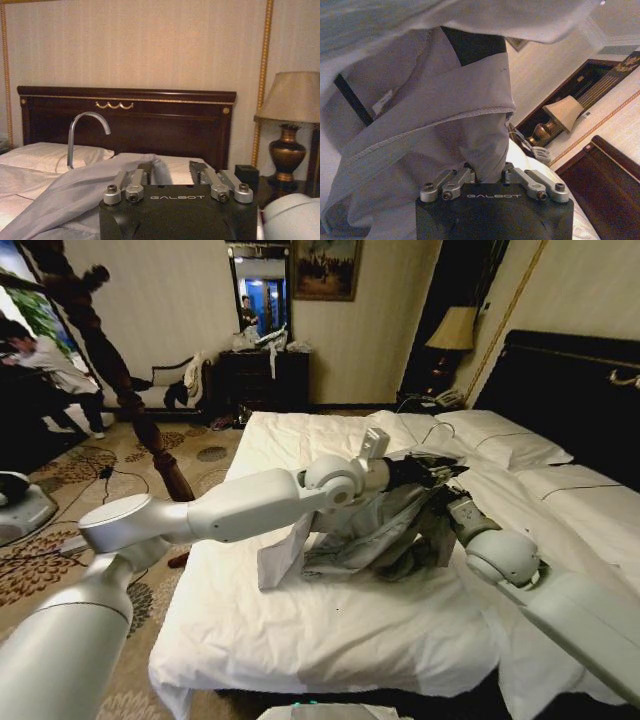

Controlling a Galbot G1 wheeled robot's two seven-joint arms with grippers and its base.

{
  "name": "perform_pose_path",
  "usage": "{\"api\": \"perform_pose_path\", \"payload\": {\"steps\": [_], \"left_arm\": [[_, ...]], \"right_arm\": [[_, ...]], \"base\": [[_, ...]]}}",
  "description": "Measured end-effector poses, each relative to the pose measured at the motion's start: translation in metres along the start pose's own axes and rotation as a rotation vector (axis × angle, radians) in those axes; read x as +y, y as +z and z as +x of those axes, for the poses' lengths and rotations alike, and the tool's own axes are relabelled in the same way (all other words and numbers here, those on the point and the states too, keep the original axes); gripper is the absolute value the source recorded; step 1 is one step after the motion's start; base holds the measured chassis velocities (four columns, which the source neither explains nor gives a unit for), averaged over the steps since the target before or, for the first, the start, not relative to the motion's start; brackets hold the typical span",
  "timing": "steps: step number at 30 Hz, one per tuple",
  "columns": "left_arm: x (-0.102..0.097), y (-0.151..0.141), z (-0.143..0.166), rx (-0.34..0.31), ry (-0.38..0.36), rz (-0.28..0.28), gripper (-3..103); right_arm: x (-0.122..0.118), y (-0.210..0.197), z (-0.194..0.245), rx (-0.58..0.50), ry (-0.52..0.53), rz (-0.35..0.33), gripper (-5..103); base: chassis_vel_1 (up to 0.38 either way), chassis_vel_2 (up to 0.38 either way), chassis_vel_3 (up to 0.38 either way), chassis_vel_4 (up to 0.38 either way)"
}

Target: Pick up the clothes from the bed and hang them on the clothes hanger.

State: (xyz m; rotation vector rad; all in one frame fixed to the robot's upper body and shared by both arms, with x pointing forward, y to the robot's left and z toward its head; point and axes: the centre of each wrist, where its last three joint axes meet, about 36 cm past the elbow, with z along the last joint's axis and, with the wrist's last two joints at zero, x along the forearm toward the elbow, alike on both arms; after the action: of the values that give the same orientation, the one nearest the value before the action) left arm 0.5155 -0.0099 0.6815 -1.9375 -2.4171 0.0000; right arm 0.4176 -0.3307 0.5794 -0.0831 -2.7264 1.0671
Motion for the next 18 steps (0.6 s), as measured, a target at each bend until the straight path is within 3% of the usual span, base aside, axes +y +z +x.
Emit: {"api": "perform_pose_path", "payload": {"steps": [3,8,11,12,13,18], "left_arm": [[0.001,-0.002,0.012,0.009,0.017,0.001,58],[0.002,0.0,0.027,0.034,0.035,-0.011,70],[0.0,0.002,0.038,0.052,0.045,-0.029,85],[0.0,0.001,0.039,0.052,0.047,-0.032,85],[-0.001,0.0,0.042,0.053,0.049,-0.042,96],[0.0,-0.008,0.051,0.03,0.034,-0.065,100]], "right_arm": [[0.001,0.001,-0.001,-0.002,0.008,-0.006,19],[0.001,0.002,-0.002,-0.003,0.012,-0.011,19],[0.002,0.003,-0.002,-0.005,0.011,-0.014,19],[0.002,0.003,-0.002,-0.005,0.011,-0.015,19],[0.003,0.003,-0.002,-0.007,0.009,-0.019,19],[0.005,0.003,-0.001,-0.014,0.011,-0.021,19]], "base": [[0.0,0.0,0.0,0.0],[0.0,0.0,0.0,0.0],[0.0,0.0,0.0,0.0],[0.0,0.0,0.0,0.0],[0.0,0.0,0.0,0.0],[0.0,0.0,0.0,0.0]]}}
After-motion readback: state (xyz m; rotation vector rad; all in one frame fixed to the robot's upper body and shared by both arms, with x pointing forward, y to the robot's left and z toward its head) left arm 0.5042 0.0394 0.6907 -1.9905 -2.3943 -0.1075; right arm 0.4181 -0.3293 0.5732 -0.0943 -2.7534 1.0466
